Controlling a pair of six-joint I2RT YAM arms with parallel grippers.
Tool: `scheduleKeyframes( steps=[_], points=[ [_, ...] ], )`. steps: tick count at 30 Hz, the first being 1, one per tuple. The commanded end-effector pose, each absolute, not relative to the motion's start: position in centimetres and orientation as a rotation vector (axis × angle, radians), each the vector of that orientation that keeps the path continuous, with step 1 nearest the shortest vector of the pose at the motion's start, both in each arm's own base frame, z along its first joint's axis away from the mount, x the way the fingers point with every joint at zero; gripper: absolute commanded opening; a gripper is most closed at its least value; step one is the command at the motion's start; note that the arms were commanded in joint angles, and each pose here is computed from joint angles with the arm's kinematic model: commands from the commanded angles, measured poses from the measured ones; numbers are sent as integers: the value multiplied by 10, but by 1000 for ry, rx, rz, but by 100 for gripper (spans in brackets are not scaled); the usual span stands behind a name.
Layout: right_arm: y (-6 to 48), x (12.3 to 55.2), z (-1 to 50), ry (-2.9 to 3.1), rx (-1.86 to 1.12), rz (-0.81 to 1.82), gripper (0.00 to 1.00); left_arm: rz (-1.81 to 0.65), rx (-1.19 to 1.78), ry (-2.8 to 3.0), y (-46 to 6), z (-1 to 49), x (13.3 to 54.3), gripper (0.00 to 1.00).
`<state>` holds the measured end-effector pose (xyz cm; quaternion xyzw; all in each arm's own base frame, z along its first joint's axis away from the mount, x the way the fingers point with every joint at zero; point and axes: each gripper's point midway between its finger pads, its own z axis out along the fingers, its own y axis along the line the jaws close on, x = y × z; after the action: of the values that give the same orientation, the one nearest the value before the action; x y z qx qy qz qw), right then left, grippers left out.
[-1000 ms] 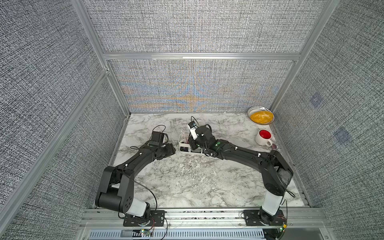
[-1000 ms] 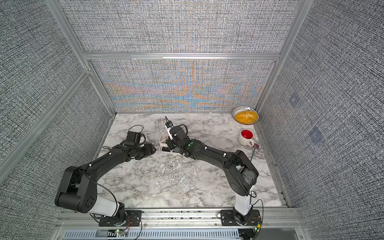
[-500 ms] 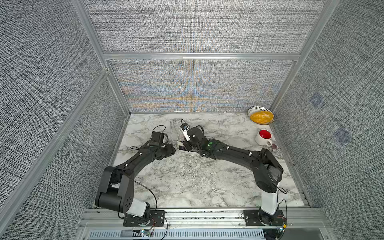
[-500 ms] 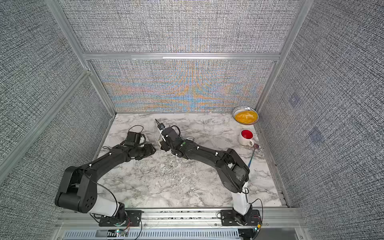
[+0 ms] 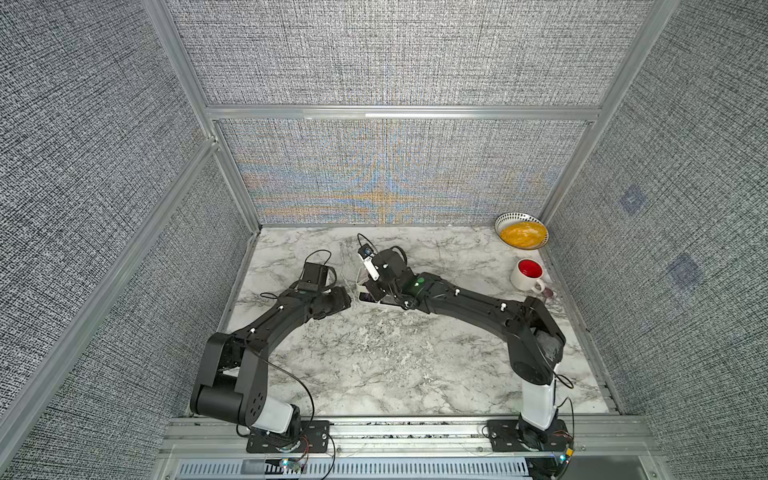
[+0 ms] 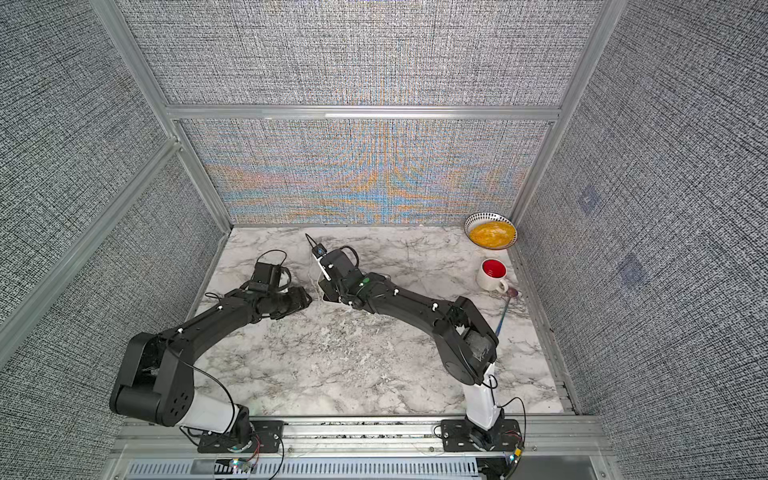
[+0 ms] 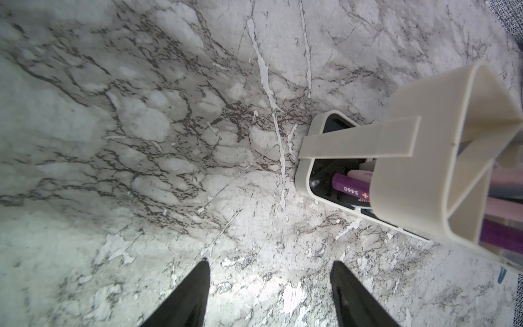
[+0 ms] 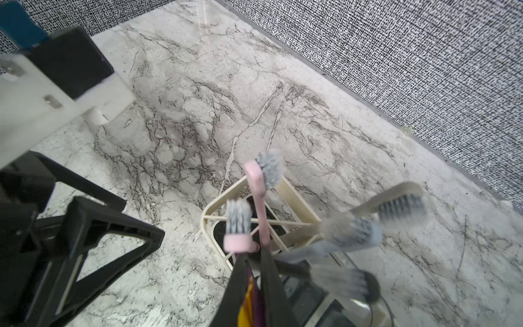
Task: Place the toothbrush into the toothbrush holder
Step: Adjust the toothbrush at the toothbrush holder.
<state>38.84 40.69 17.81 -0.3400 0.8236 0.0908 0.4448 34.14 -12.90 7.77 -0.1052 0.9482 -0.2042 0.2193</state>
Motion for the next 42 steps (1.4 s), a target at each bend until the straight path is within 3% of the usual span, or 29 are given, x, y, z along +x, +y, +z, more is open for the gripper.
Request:
scheduleKeyframes(
  steps=[1, 23, 25, 29, 31, 42],
  points=[
    [402, 381, 165, 2082, -946, 172, 9, -570, -277, 2611, -130, 81, 343, 70],
    [398, 366, 141, 2129, -1027, 243, 9, -556, -279, 2610, -128, 83, 342, 70],
    [397, 366, 143, 2121, -1015, 242, 15, -553, -279, 2610, -127, 83, 342, 70],
    [392, 369, 155, 2097, -965, 238, 42, -555, -280, 2613, -128, 82, 342, 70],
    [390, 369, 162, 2085, -942, 243, 51, -557, -279, 2613, -128, 81, 342, 70],
    [371, 358, 213, 2013, -823, 302, 63, -553, -286, 2609, -127, 85, 341, 70]
  ],
)
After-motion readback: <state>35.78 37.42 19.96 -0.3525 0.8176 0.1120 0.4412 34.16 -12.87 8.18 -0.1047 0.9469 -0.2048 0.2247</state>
